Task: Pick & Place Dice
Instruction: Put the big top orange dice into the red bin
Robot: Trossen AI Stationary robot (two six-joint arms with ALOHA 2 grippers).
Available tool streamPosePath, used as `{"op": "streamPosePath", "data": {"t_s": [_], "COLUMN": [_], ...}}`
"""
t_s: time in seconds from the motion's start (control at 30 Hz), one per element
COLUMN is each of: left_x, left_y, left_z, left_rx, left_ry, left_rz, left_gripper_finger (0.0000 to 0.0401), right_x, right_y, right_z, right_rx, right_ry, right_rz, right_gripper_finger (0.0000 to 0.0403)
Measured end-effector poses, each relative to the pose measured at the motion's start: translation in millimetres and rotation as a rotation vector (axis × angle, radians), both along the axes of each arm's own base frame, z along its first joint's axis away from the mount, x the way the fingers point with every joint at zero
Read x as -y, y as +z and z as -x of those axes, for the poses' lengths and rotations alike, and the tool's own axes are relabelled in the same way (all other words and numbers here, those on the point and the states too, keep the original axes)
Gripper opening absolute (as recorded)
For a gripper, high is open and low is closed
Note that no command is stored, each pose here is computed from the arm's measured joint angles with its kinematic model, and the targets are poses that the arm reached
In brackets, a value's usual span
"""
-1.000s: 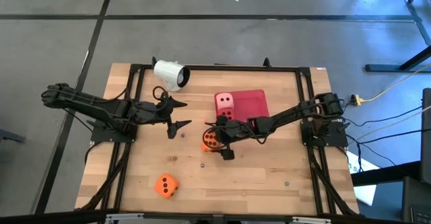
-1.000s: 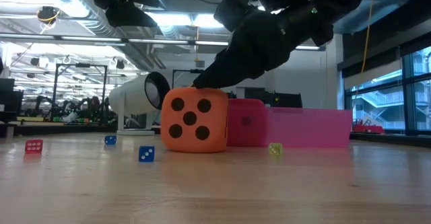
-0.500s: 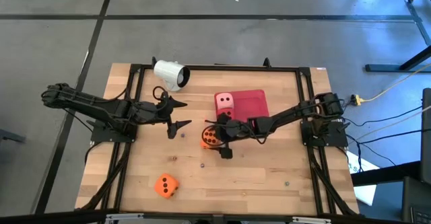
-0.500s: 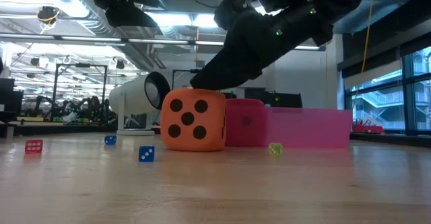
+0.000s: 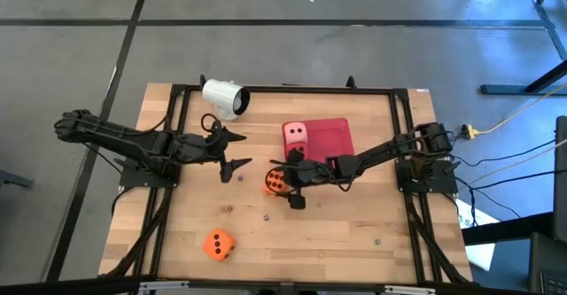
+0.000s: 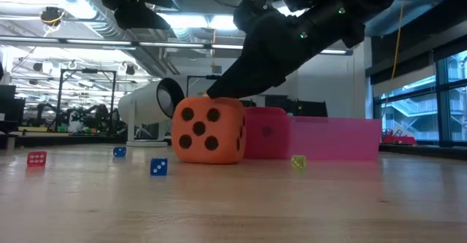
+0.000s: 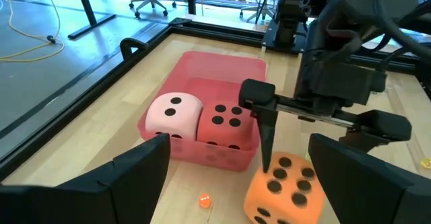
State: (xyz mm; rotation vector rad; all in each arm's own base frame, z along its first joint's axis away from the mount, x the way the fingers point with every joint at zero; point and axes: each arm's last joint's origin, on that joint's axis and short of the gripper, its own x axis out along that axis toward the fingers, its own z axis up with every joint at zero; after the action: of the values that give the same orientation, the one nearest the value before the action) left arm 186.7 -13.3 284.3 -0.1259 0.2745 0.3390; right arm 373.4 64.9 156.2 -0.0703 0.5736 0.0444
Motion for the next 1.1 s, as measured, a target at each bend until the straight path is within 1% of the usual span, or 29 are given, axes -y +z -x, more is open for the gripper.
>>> {"op": "streamPosePath", "data": {"t_s": [0.23,0.43,0.57,0.77,1.1], "left_x": [0.0,0.0,0.0,0.0,0.0], "left_y": [0.0,0.0,0.0,0.0,0.0], "left_z": [0.0,0.0,0.0,0.0,0.0], "left_rx": [0.0,0.0,0.0,0.0,0.0], "left_ry": [0.0,0.0,0.0,0.0,0.0], "left_rz": [0.0,0.0,0.0,0.0,0.0], "left_gripper_finger": [0.0347,0.0347,0.0347,0.0347,0.0347], "right_x": [-3.6,0.1,0.1,0.4,-0.8], "right_y": [3.8,2.8,2.6,0.5,0.1], "right_z": [0.0,0.3,0.5,2.1,2.6], "right_rx": [0.025,0.015,0.012,-0.018,-0.021], "right_ry": [0.02,-0.05,-0.067,-0.136,-0.137], "right_rz": [-0.005,-0.006,-0.041,-0.135,-0.112], "right_gripper_finger": [0.0396,0.0396,0.0396,0.0396,0.0396]}}
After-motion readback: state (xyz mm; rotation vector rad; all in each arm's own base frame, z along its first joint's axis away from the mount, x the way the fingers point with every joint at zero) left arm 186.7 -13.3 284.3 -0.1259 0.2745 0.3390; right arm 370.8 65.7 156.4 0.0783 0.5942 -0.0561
